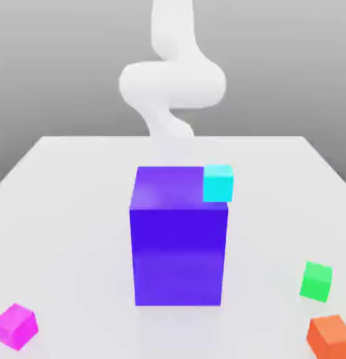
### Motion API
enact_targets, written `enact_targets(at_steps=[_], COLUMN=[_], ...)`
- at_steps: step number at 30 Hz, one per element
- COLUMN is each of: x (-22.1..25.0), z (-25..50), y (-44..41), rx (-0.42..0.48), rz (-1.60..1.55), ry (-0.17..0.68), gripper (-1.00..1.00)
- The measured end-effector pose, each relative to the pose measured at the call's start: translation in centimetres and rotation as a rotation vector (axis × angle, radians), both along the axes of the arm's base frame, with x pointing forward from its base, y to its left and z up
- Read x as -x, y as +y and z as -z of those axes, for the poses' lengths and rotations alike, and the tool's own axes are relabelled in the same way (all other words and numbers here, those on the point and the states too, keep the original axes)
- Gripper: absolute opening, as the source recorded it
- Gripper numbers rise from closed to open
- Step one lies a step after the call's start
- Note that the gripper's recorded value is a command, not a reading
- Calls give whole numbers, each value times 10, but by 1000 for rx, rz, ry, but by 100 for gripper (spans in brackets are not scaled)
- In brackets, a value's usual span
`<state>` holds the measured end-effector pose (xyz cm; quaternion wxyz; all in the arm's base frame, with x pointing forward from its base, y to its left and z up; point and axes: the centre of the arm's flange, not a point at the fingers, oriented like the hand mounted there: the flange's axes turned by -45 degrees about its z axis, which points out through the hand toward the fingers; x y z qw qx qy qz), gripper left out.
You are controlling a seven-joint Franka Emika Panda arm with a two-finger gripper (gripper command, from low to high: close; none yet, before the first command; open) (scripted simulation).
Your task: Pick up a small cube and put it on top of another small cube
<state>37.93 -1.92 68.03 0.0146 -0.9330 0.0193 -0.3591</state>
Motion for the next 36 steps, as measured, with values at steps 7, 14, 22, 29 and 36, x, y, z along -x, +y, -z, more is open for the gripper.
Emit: enact_targets(at_steps=[7,14,22,29,36], x=[-75,-115,-113,-76,-69], z=[102,219,358,473,544], y=[-58,-117,-190,-244,-252], rx=[-80,-136,-166,-151,-145], rz=[60,149,284,400,416], ry=[181,350,538,703,725], gripper=[0,0,0,0,-100])
